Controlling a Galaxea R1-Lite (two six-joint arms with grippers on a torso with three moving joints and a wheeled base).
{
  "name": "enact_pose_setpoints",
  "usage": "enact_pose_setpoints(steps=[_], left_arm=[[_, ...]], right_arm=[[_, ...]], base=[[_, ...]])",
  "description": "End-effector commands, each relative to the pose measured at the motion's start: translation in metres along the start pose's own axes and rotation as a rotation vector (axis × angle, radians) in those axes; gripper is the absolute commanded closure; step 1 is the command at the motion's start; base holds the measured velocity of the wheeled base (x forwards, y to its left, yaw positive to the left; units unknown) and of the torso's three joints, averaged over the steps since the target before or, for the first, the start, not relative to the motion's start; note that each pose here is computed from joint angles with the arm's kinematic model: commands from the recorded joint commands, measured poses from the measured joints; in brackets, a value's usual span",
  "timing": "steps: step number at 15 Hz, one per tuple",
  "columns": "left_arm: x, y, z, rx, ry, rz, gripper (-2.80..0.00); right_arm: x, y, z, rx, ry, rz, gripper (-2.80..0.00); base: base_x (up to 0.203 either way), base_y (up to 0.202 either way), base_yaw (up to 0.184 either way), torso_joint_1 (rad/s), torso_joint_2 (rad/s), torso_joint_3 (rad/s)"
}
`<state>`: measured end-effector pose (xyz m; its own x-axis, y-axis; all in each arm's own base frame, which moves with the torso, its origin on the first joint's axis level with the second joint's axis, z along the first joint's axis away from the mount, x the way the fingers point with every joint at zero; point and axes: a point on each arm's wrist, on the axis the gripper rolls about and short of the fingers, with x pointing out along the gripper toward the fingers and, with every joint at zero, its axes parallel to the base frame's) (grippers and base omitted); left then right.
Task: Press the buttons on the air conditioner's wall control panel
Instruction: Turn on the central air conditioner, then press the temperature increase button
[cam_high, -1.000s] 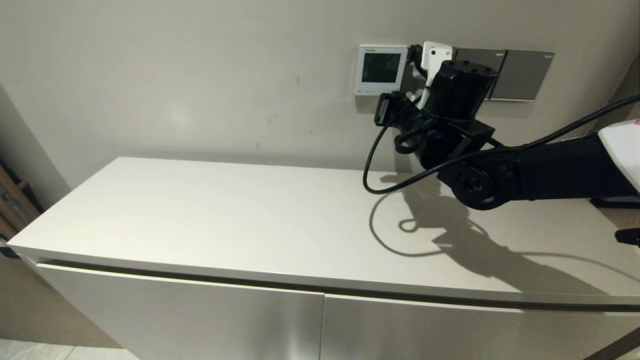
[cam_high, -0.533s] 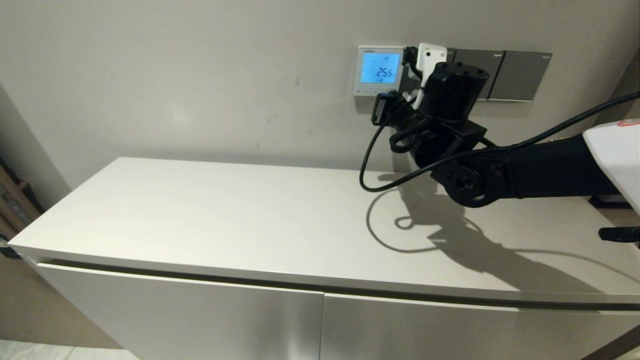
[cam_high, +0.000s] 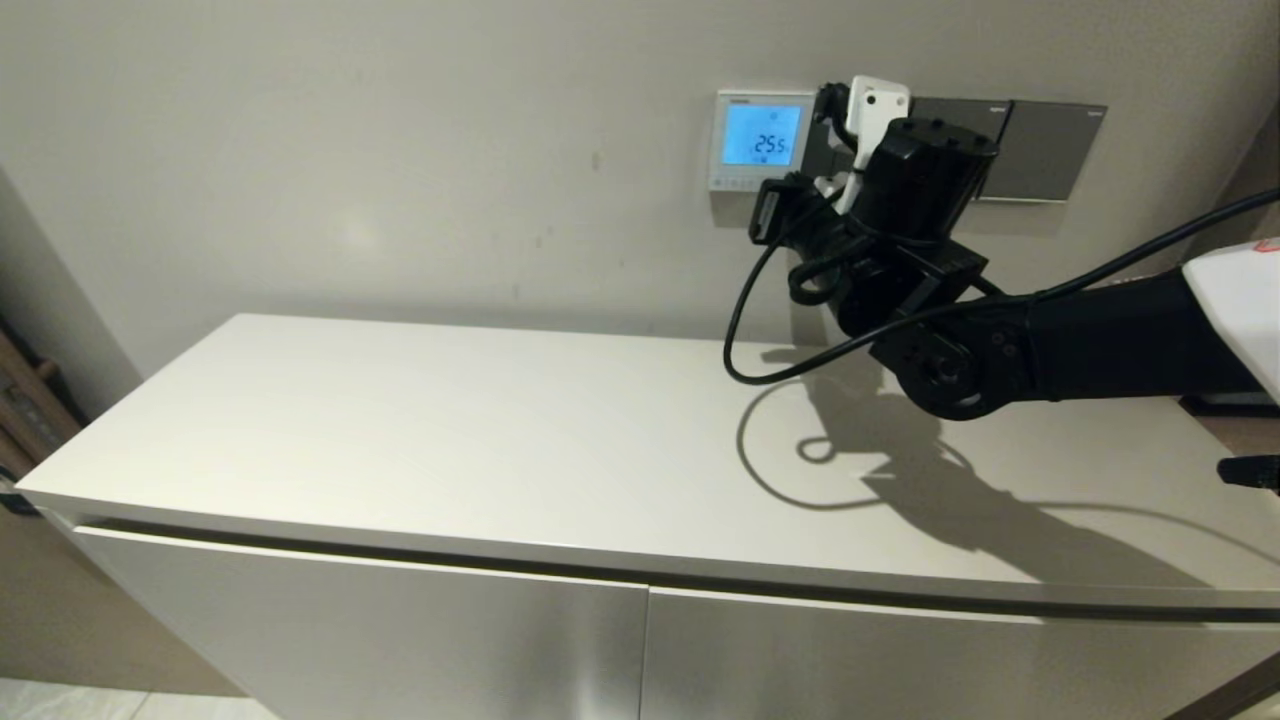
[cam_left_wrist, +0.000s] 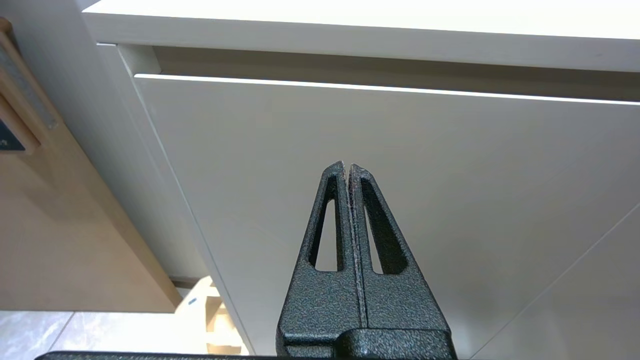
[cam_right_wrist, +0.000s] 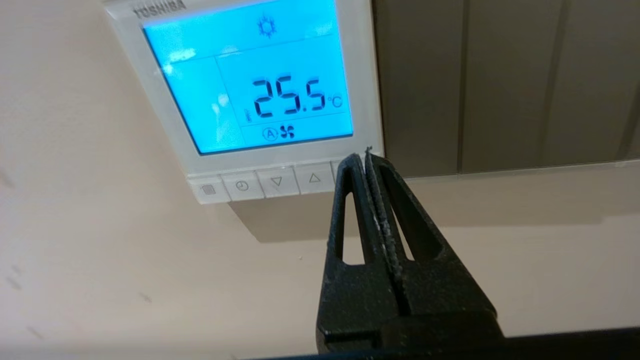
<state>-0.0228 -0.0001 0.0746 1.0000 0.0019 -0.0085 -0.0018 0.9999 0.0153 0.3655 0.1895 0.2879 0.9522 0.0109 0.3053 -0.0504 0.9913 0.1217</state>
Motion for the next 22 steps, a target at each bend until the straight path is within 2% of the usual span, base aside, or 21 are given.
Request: enact_pose_setpoints(steps=[1, 7, 11, 22], left_arm=[[0.0, 0.0, 0.0, 0.0, 0.001, 0.0, 0.0], [0.0, 0.0, 0.0, 0.0, 0.001, 0.0, 0.0], [0.0, 0.0, 0.0, 0.0, 0.001, 0.0, 0.0], [0.0, 0.0, 0.0, 0.0, 0.0, 0.0, 0.0]], right_arm=[[-0.009, 0.003, 0.012, 0.012, -0.016, 0.013, 0.0], [-0.034, 0.018, 0.029, 0.039, -0.016, 0.076, 0.0], [-0.042, 0.029, 0.023, 0.038, 0.01, 0.109, 0.0], [-0.035, 0.036, 0.005, 0.024, 0.032, 0.114, 0.0]], base=[[0.0, 0.0, 0.0, 0.0, 0.0, 0.0], [0.0, 0.0, 0.0, 0.0, 0.0, 0.0], [0.0, 0.0, 0.0, 0.0, 0.0, 0.0], [0.0, 0.0, 0.0, 0.0, 0.0, 0.0]])
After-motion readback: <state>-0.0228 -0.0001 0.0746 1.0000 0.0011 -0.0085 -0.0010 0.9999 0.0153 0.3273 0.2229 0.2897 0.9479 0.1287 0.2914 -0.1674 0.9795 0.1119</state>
